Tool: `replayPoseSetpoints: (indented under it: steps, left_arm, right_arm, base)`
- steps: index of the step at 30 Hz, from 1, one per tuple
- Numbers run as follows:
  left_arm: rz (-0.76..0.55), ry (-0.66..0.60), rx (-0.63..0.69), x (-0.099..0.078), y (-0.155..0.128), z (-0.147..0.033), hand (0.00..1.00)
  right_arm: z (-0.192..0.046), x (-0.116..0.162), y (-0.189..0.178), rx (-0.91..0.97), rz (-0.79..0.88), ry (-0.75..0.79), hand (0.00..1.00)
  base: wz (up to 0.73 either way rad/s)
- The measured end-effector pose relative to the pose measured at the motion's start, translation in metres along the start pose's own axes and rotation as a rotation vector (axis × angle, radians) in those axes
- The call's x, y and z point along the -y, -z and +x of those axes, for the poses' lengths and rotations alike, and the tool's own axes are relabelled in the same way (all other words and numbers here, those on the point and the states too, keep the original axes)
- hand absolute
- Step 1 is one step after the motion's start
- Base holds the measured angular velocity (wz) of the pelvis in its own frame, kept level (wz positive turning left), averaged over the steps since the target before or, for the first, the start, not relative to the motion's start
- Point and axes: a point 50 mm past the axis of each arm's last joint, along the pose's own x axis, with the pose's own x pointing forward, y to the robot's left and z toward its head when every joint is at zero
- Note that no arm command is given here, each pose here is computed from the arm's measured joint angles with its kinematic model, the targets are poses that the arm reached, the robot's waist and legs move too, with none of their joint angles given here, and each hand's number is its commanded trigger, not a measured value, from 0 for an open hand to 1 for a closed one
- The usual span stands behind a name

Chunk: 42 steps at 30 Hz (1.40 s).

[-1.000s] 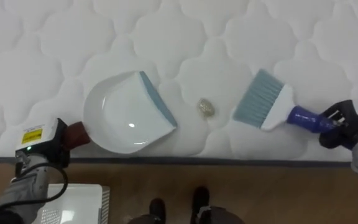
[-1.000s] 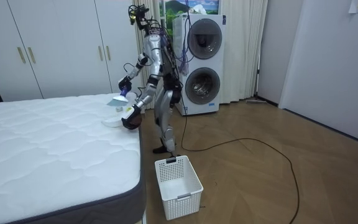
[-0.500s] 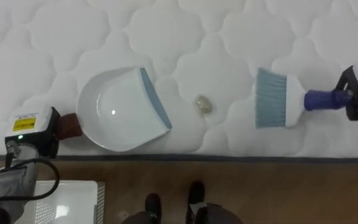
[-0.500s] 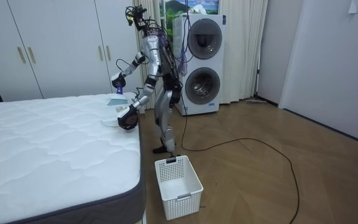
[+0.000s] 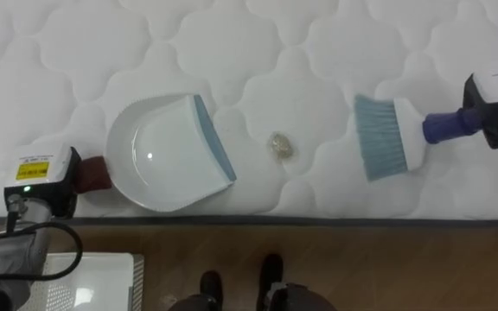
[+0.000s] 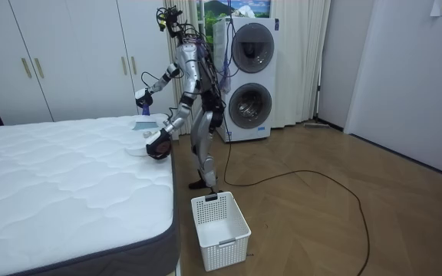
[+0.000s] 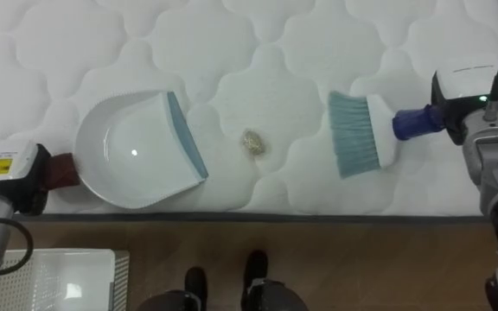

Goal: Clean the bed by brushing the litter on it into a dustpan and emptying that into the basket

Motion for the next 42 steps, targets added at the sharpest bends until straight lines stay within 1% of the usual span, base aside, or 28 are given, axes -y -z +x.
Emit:
replayPoseSetpoints:
  steps: [3,9,12,18,23,26,30,34,37,40,42]
  left_arm:
    - [0.002,0.013,-0.003,0.004,0.001,-0.003,1.00]
    - [0.006,0.015,-0.008,0.005,0.002,-0.004,1.00]
    - [0.005,0.028,-0.011,0.008,0.003,-0.007,1.00]
    - [-0.007,0.051,-0.027,0.009,0.003,-0.006,1.00]
    - [-0.004,0.052,-0.022,0.010,-0.003,-0.006,1.00]
    - [-0.015,0.060,-0.021,0.014,-0.011,-0.007,1.00]
    - [-0.014,0.065,-0.023,0.016,-0.012,-0.009,1.00]
    - [-0.007,0.078,-0.042,0.020,-0.010,-0.012,1.00]
    - [-0.009,0.084,-0.045,0.023,-0.009,-0.014,1.00]
    - [-0.009,0.087,-0.036,0.024,-0.010,-0.016,1.00]
    - [0.003,0.106,-0.020,0.029,-0.012,-0.020,1.00]
  right_arm:
    - [0.000,-0.001,-0.008,0.010,0.007,-0.004,1.00]
    - [-0.001,-0.004,-0.017,0.010,0.013,-0.011,1.00]
    - [0.000,0.000,-0.022,0.014,0.017,-0.020,1.00]
    - [0.001,0.004,-0.030,0.018,0.027,-0.059,1.00]
    - [0.000,0.009,-0.037,0.037,0.027,-0.049,1.00]
    - [-0.002,0.011,-0.041,0.047,0.008,-0.044,1.00]
    - [-0.002,0.019,-0.049,0.080,0.008,-0.033,1.00]
    - [-0.005,0.019,-0.064,0.124,-0.015,-0.058,1.00]
    - [-0.012,0.023,-0.080,0.190,-0.040,-0.074,1.00]
    - [-0.022,0.026,-0.102,0.279,-0.015,-0.088,1.00]
    - [-0.029,0.026,-0.125,0.356,0.038,-0.112,1.00]
  base:
    - [-0.12]
    - [-0.03]
    - [-0.07]
    - [0.00]
    - [-0.02]
    - [-0.07]
    - [-0.19]
    - [-0.11]
    - [-0.03]
    - [0.00]
    - [0.00]
